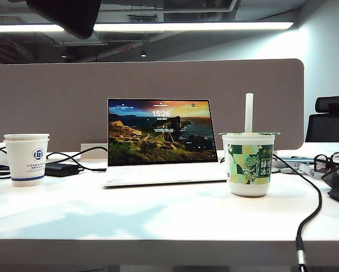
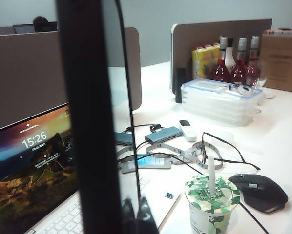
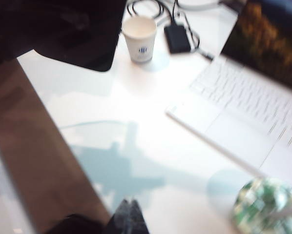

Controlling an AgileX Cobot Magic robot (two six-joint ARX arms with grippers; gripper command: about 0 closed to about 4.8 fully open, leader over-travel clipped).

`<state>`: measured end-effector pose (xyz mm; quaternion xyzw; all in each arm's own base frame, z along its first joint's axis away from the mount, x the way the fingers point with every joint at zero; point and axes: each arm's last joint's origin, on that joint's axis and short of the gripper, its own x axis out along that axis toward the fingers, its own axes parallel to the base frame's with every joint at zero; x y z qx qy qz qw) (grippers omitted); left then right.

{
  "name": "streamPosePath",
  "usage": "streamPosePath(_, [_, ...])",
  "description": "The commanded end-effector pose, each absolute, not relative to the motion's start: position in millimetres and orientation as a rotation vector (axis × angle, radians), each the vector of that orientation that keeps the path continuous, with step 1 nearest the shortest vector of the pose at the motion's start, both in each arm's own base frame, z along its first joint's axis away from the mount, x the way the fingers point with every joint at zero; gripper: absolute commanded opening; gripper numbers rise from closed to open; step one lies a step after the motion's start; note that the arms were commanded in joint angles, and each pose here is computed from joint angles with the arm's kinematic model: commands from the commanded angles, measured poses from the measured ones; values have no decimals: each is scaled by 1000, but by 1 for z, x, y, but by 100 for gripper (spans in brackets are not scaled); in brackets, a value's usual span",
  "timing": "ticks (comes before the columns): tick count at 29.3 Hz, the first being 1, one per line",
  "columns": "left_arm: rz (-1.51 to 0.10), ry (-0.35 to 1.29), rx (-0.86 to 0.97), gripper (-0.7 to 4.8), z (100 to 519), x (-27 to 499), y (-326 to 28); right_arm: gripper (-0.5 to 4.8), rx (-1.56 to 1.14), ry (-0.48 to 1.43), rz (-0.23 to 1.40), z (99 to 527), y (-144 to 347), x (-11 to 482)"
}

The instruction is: Pick up the black phone, pick up the charger plug, insert the charger plug into the phone's charging port, and finally place the connected phone back on the desk.

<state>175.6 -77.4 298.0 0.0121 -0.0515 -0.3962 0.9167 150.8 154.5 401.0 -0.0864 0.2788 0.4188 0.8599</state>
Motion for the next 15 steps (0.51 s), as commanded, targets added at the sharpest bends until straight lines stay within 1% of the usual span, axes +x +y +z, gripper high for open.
streamPosePath(1, [-839,-192,82,-7,308,172,-77,-5,-41,681,815,401,151,149])
streamPosePath(3, [-851,-200,89,-7,308,171,-77,-5,-38,691,807,400,149,150])
streamPosePath(7, [-918,-201,92,-7,308,170,-78,-5,-125,622,847,402,149,151])
streamPosePath(10, [-939,-202,92,-7,308,168,-80,-5,-114,592,864,405,150,152])
streamPosePath(15, [-1000,-216,108,-7,308,162,-92,-5,-74,530,948,411,154,153])
